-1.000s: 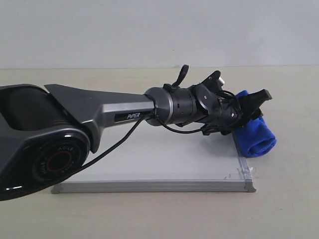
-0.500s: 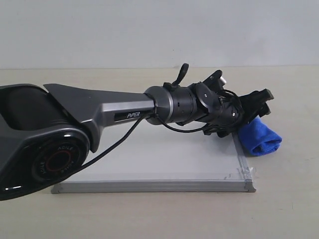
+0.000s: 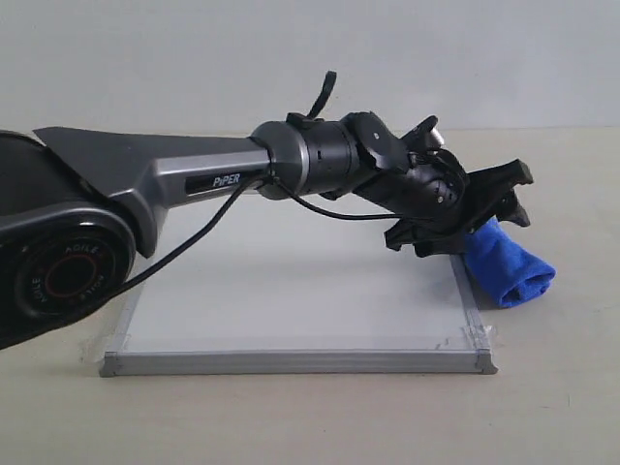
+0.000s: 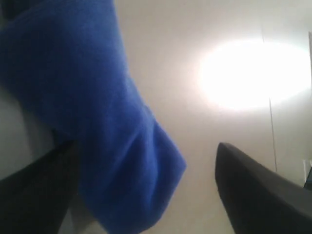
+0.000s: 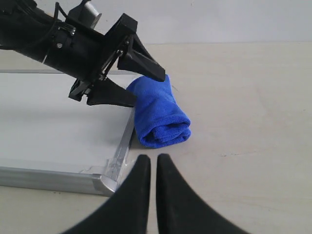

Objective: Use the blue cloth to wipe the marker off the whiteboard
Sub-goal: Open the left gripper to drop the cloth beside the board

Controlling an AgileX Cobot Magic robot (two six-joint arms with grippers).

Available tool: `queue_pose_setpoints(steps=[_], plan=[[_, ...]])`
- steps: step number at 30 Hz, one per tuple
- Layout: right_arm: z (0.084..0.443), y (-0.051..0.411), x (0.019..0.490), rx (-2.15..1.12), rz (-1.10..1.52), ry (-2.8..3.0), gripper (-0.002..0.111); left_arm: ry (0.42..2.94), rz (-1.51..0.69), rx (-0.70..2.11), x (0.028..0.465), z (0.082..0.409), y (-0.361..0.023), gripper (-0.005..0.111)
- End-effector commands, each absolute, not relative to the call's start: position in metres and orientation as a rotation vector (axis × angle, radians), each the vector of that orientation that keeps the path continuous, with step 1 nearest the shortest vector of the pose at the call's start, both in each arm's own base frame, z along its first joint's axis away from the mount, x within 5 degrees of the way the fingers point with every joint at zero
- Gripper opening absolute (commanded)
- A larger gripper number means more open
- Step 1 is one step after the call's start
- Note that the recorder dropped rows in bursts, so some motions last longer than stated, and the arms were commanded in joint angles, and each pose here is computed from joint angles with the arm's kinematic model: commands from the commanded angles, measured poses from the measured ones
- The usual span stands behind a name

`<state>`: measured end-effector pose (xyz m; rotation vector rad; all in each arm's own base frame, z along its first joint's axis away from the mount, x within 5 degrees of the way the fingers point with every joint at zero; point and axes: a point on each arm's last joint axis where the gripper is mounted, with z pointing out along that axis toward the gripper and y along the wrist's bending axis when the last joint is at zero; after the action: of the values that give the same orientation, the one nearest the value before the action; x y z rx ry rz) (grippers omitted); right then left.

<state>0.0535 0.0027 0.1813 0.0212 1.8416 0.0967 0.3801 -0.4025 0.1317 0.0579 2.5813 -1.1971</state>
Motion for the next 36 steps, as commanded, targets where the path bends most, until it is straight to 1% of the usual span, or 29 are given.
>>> queue_pose_setpoints(steps=[1, 3, 5, 7, 12, 16, 24, 26, 28, 30, 33, 36], plan=[[0.182, 0.002, 0.053, 0.022, 0.091, 1.827, 0.001, 2.674, -1.186, 0.123, 0.388, 0.135, -0.383, 0.068], [0.182, 0.002, 0.053, 0.022, 0.091, 1.827, 0.001, 2.728, -1.145, 0.158, 0.390, 0.132, -0.374, 0.064], [0.182, 0.002, 0.053, 0.022, 0.091, 1.827, 0.001, 2.758, -1.104, 0.175, 0.393, 0.130, -0.367, 0.054], [0.182, 0.002, 0.053, 0.022, 0.091, 1.827, 0.001, 2.759, -1.075, 0.183, 0.397, 0.129, -0.362, 0.042], [0.182, 0.002, 0.054, 0.022, 0.091, 1.825, 0.001, 2.721, -1.063, 0.238, 0.398, 0.129, -0.363, 0.004], [0.182, 0.002, 0.054, 0.022, 0.091, 1.825, 0.001, 2.702, -1.045, 0.222, 0.400, 0.129, -0.362, 0.004], [0.182, 0.002, 0.054, 0.022, 0.091, 1.825, 0.001, 2.572, -1.027, 0.123, 0.413, 0.133, -0.362, 0.004], [0.182, 0.002, 0.054, 0.022, 0.091, 1.825, 0.001, 2.584, -1.018, 0.148, 0.412, 0.129, -0.362, 0.004], [0.182, 0.002, 0.054, 0.022, 0.091, 1.825, 0.001, 2.586, -0.997, 0.234, 0.410, 0.130, -0.362, 0.004], [0.182, 0.002, 0.054, 0.022, 0.091, 1.825, 0.001, 2.604, -0.963, 0.300, 0.409, 0.133, -0.358, 0.004], [0.182, 0.002, 0.054, 0.022, 0.091, 1.825, 0.001, 2.628, -0.848, 0.394, 0.408, 0.145, -0.348, 0.004], [0.182, 0.002, 0.054, 0.022, 0.091, 1.825, 0.001, 2.657, -0.704, 0.391, 0.402, 0.161, -0.334, 0.004]])
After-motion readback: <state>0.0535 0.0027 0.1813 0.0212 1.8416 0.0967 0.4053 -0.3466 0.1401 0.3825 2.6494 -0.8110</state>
